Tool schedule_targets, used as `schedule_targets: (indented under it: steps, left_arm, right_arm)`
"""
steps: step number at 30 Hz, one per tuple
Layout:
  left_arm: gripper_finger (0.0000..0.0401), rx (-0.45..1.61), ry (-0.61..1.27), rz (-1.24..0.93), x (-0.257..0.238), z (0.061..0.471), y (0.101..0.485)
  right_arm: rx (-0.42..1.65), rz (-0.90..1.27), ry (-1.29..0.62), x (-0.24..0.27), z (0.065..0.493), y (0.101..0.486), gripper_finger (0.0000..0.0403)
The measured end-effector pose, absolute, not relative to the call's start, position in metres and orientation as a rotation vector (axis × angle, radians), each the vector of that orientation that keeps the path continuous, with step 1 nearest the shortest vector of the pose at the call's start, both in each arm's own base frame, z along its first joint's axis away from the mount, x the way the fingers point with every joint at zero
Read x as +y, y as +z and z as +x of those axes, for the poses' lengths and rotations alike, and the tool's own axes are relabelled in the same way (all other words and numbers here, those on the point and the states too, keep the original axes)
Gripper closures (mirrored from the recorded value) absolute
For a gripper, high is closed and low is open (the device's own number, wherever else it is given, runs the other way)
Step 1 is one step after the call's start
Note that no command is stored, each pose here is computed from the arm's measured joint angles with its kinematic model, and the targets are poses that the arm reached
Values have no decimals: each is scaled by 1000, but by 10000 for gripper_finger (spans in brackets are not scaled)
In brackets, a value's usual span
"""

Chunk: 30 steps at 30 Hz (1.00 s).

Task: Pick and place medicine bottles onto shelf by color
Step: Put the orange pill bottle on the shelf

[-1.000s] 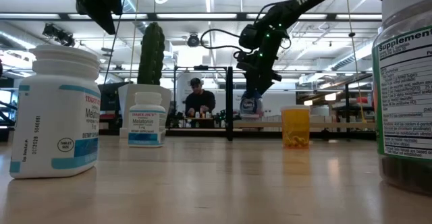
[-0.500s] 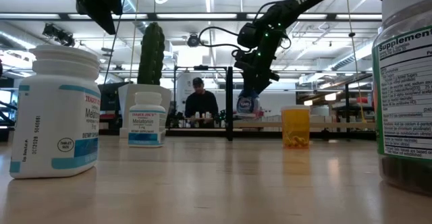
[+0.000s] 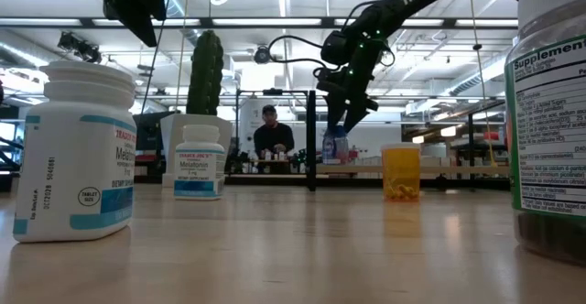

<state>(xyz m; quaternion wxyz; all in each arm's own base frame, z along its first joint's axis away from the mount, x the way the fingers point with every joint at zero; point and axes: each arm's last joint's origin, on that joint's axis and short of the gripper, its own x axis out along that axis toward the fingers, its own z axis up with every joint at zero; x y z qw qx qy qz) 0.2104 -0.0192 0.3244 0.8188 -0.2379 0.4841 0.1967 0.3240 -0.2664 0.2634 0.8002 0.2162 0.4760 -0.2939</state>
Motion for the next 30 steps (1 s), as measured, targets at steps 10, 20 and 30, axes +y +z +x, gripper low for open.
schedule_targets:
  steps: [10,20,30]
  left_arm:
    - [103,1031,412,-467,-19,210,324]
    - [103,1013,427,-390,-17,211,325]
    - [103,976,419,-379,-17,214,327]
  right_arm:
    - [1004,467,-659,-249,302,302,126]
    - [1033,505,-632,-197,288,340,126]
    - [1226,558,-474,-105,307,341,126]
